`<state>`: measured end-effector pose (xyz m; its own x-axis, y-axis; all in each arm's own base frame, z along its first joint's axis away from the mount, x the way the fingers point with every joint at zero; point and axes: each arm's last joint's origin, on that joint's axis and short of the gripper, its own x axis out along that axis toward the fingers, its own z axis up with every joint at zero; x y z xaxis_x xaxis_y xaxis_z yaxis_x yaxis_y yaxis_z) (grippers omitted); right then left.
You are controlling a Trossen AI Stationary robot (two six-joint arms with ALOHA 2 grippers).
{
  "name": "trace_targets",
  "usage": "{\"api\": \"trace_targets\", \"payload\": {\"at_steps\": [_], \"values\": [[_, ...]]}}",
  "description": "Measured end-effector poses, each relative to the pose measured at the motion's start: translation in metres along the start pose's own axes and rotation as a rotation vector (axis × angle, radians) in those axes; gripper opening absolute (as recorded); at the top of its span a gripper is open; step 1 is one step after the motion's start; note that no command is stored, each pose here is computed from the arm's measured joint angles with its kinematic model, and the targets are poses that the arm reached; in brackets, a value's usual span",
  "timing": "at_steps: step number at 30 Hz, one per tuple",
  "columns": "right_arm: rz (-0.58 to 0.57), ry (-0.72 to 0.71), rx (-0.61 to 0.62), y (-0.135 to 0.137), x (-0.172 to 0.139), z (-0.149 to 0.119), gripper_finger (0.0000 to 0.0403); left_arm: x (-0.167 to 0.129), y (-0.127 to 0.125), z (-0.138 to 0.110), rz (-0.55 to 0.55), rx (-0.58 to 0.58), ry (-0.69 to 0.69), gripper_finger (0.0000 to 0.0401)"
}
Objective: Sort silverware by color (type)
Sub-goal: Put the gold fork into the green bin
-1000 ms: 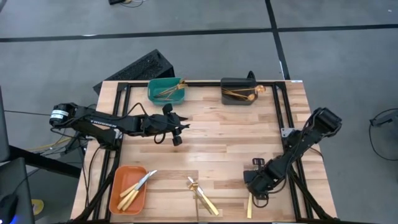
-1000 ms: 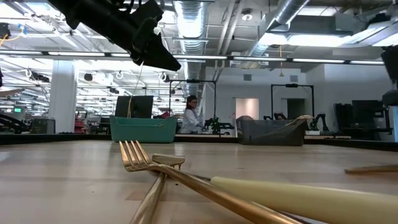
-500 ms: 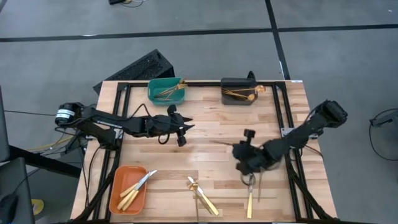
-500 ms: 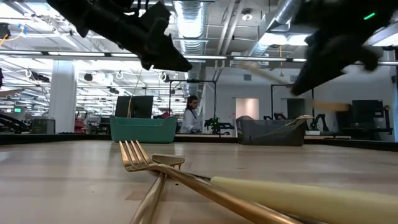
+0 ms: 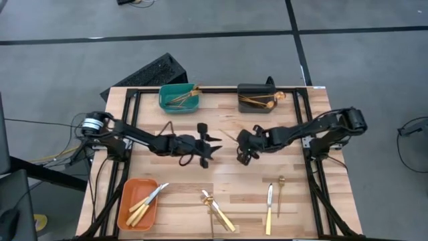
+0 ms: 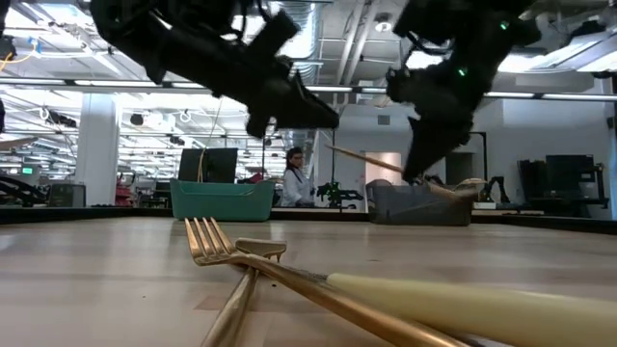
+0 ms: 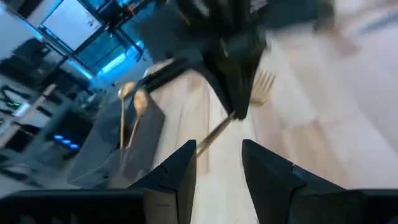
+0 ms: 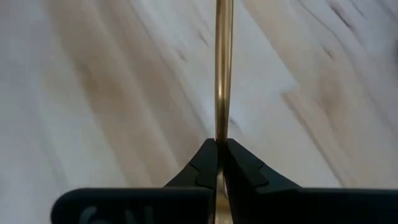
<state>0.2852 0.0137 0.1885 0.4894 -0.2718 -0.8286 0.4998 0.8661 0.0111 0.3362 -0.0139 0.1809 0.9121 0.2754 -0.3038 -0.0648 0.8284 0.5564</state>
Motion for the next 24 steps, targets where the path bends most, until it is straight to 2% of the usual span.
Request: {"api": "trace_targets", "payload": {"at_steps": [3, 8, 12, 17, 24], "values": [[0.078, -0.029, 0.010, 0.002, -0.003, 0.012, 0.0038, 0.016, -0.008, 0.000, 0.056, 0.113, 0.062, 0.0116], [0.116, -0.069, -0.001, 0.005, -0.007, 0.023, 0.0038, 0.038, -0.012, 0.004, 0.181, 0.283, 0.165, 0.0116], [0.116, -0.078, -0.004, 0.006, -0.010, 0.027, 0.0038, 0.048, -0.015, 0.006, 0.196, 0.375, 0.208, 0.0116], [0.118, -0.087, -0.003, 0.006, -0.010, 0.028, 0.0039, 0.050, -0.014, 0.008, 0.206, 0.389, 0.236, 0.0108], [0.124, -0.110, -0.024, 0.007, -0.011, 0.030, 0.0050, 0.051, -0.015, 0.001, 0.139, 0.371, 0.297, 0.0014]]}}
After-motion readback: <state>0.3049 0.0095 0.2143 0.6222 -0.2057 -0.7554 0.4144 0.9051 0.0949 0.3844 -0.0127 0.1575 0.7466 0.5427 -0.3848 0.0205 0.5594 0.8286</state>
